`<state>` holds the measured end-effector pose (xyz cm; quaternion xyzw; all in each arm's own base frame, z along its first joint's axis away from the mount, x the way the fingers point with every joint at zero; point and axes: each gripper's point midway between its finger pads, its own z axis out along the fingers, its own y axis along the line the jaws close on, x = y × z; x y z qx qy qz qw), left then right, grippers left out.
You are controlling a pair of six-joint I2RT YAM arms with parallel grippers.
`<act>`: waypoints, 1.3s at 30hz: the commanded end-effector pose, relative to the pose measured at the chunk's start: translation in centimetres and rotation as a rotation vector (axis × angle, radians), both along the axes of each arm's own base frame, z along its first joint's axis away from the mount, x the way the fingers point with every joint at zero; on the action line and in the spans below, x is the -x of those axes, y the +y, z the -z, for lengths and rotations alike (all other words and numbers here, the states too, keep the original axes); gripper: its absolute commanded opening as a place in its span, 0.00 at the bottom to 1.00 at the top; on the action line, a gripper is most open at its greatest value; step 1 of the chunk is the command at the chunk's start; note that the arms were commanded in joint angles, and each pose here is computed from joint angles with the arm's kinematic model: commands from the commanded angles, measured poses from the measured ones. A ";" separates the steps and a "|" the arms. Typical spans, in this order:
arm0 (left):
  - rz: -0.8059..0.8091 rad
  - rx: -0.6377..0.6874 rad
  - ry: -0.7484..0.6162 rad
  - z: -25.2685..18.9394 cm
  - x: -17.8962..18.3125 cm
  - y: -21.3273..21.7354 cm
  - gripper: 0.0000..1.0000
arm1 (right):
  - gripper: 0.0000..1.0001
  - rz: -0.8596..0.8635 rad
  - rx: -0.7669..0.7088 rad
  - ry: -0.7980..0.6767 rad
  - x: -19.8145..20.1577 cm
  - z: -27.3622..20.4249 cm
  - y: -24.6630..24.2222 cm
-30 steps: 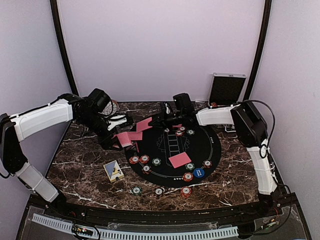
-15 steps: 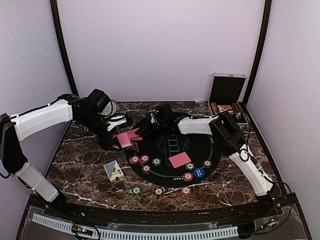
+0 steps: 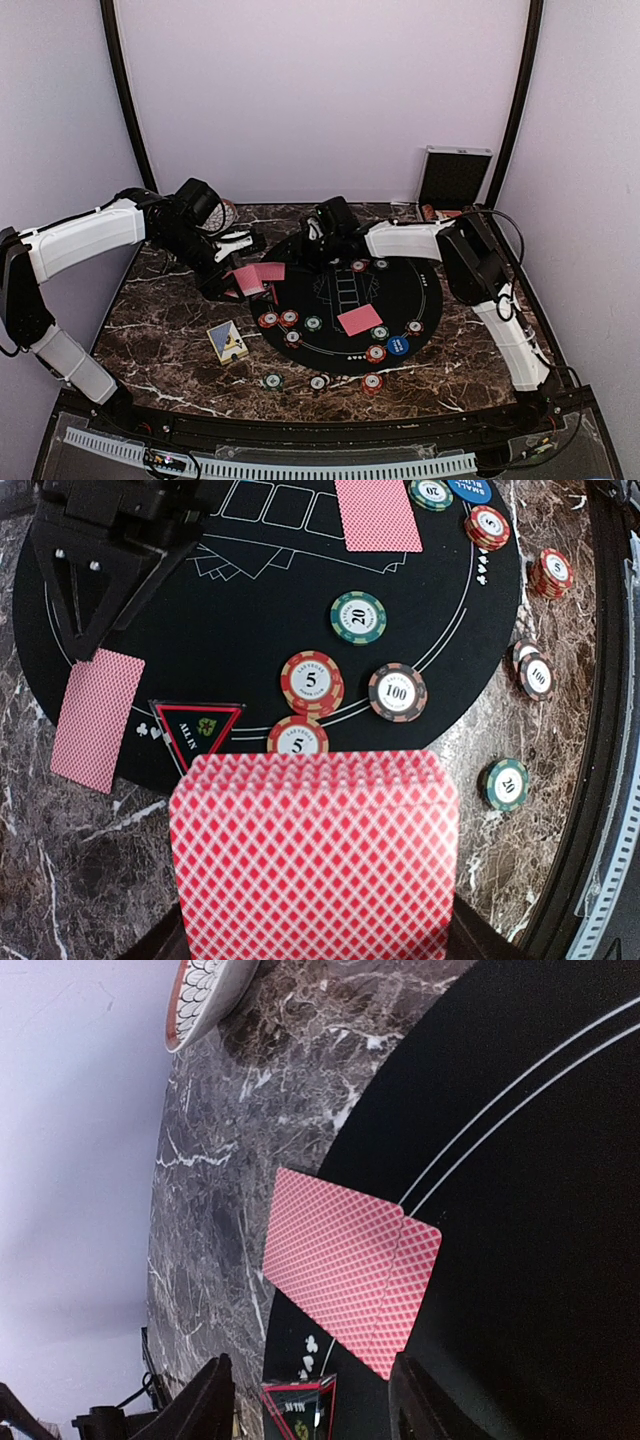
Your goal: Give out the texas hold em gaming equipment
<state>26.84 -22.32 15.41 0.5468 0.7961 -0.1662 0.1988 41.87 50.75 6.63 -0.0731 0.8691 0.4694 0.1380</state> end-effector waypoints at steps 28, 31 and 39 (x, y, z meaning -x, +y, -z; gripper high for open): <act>-0.003 0.065 -0.006 -2.1 -0.1 -0.8 0.00 | 0.69 -0.276 -0.309 -0.037 15.4 -12.5 0.6; -0.002 0.064 -0.006 -2.1 -0.2 -0.8 0.00 | 0.69 -0.288 -0.333 -0.019 15.6 -12.6 1.2; -0.002 0.070 -0.006 -2.3 -0.3 -1.0 0.00 | 0.69 -0.314 -0.341 0.017 15.7 -11.6 2.6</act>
